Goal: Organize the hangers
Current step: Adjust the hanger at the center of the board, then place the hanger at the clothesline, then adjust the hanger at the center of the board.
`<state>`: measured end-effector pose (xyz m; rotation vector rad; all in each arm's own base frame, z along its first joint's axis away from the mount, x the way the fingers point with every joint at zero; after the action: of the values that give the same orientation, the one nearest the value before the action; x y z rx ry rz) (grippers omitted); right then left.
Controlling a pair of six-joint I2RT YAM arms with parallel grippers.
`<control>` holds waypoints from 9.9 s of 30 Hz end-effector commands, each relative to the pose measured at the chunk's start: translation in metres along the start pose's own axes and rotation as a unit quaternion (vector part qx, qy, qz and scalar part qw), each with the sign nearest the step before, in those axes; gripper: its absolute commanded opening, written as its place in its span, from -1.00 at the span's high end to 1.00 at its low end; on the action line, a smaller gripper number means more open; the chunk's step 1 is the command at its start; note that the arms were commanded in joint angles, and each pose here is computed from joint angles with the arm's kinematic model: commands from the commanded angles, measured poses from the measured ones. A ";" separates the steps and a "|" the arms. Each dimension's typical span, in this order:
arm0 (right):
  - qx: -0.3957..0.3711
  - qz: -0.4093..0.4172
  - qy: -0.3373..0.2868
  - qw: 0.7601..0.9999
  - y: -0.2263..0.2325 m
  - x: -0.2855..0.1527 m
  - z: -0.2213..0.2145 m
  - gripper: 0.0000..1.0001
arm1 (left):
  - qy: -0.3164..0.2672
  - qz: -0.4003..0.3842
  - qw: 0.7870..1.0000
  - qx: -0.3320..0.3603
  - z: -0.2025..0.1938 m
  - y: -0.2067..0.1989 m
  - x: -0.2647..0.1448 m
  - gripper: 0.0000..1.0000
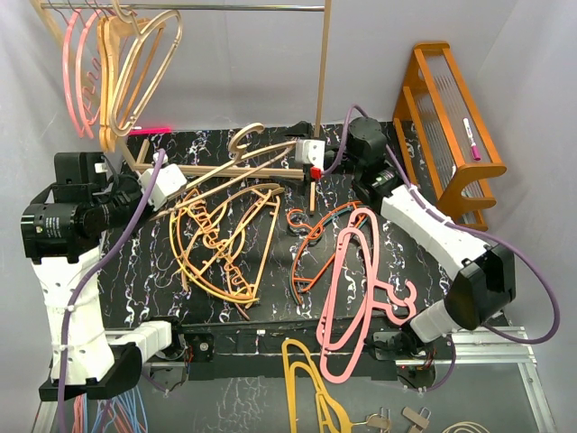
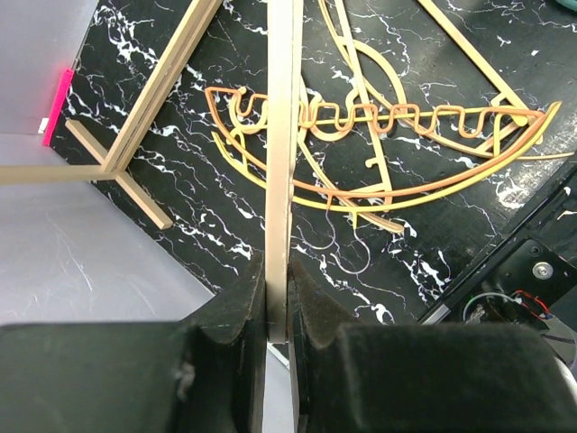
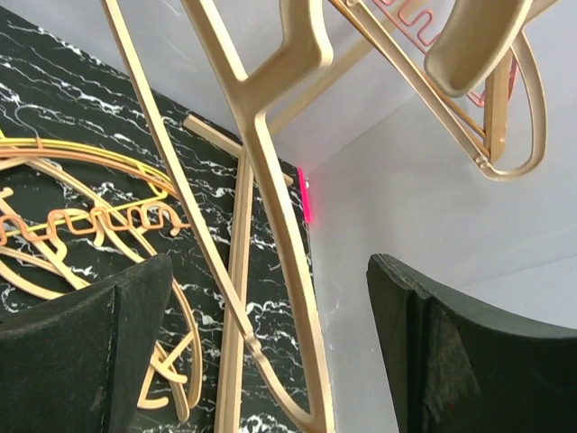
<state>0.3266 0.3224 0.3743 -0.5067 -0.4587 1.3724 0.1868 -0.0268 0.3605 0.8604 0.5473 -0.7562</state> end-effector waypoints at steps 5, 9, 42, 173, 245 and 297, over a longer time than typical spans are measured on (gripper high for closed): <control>0.004 0.049 -0.074 0.996 -0.013 0.022 0.035 -0.65 | -0.055 -0.013 0.998 0.023 0.019 -0.007 -0.002 1.00; 0.021 0.069 -0.087 0.994 -0.015 0.031 0.033 -0.50 | -0.060 -0.019 0.998 0.022 0.020 -0.007 0.001 1.00; 0.109 0.164 -0.115 0.974 0.030 -0.039 0.006 0.85 | -0.226 0.095 0.966 0.084 0.061 0.025 0.032 0.00; 0.159 -0.072 -0.112 0.978 0.007 -0.095 0.018 -0.97 | -0.105 0.343 0.887 -0.290 0.060 0.175 -0.042 1.00; 0.163 0.176 -0.029 0.970 0.106 0.223 -0.166 -0.87 | 0.167 0.267 0.815 -0.486 -0.132 -0.014 0.006 -0.94; 0.195 0.007 0.250 0.948 0.144 0.092 -0.158 -0.97 | 0.133 -0.191 0.877 -0.421 -0.120 -0.071 0.094 -0.94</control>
<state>0.3218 0.4091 0.1046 -0.2343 0.6910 0.9347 0.1814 0.0186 0.1873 0.0417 1.2519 -0.6101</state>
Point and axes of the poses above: each gripper's point midway between its finger pads, its own x axis out along the fingers, its own y axis along the line the jaws close on, z = x × y, the point moved 1 cm from there along -x, back along the fingers, and after that the axes turned 9 degrees about x, right-handed, at the moved point
